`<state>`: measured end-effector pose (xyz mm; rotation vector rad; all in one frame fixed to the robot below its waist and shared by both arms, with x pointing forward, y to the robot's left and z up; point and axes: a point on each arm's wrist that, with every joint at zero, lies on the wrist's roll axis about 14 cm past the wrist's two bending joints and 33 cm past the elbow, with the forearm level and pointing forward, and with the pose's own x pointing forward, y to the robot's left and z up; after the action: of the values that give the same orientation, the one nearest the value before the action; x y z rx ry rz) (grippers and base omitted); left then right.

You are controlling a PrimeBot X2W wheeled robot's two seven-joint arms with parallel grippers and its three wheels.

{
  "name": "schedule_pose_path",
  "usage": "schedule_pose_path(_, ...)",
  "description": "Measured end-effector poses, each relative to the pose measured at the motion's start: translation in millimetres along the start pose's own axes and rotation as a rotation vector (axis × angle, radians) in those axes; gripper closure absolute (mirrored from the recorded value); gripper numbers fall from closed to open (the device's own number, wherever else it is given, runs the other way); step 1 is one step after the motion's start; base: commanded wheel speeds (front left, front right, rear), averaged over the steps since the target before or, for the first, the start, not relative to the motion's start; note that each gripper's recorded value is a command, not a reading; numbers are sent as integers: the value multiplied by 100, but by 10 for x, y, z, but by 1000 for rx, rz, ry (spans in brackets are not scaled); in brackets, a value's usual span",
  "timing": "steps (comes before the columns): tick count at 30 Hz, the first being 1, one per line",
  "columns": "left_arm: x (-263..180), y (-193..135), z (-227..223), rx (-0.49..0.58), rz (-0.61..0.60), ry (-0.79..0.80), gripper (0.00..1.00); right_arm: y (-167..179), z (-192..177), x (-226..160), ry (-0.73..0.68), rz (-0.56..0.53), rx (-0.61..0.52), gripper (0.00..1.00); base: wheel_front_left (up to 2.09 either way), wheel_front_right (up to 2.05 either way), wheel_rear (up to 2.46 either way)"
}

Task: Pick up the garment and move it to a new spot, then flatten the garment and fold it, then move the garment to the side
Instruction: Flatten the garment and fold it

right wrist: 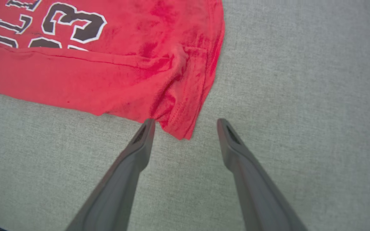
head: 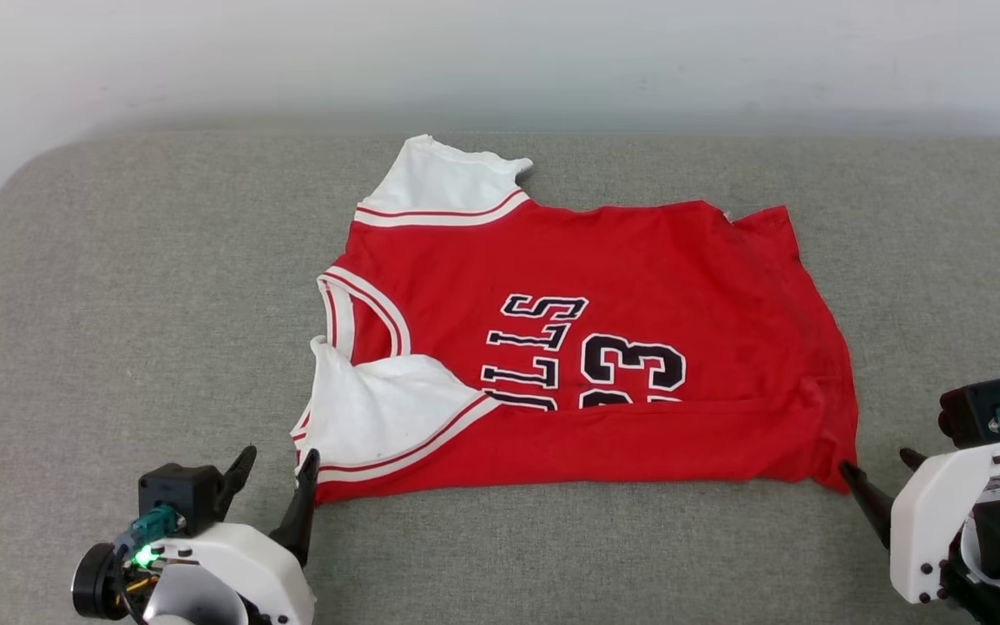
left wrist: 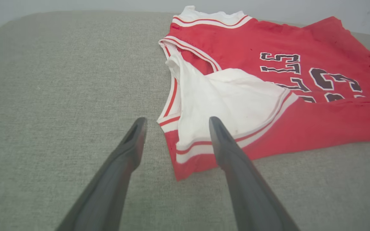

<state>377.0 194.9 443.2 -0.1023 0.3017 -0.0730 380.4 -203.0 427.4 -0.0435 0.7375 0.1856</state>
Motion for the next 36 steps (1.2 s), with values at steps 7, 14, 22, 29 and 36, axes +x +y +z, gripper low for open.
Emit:
schedule_pose_path(7,-9,-95,-178,25,-32,117,0,58,54,-36,-22,-9,35,0,0,0,0)
schedule_pose_path(14,140,1,-391,101,-12,224,0,35,28,-1,-9,-25,43,0,0,0,0)
schedule_pose_path(22,226,125,-693,127,26,332,0,-28,-62,50,18,-42,54,0,0,0,0)
schedule_pose_path(29,203,15,-774,75,-23,379,100,-33,-64,55,18,-46,51,0,0,0,0)
schedule_pose_path(36,158,-19,-540,50,-26,260,100,-42,-42,46,25,-52,8,0,0,0,0)
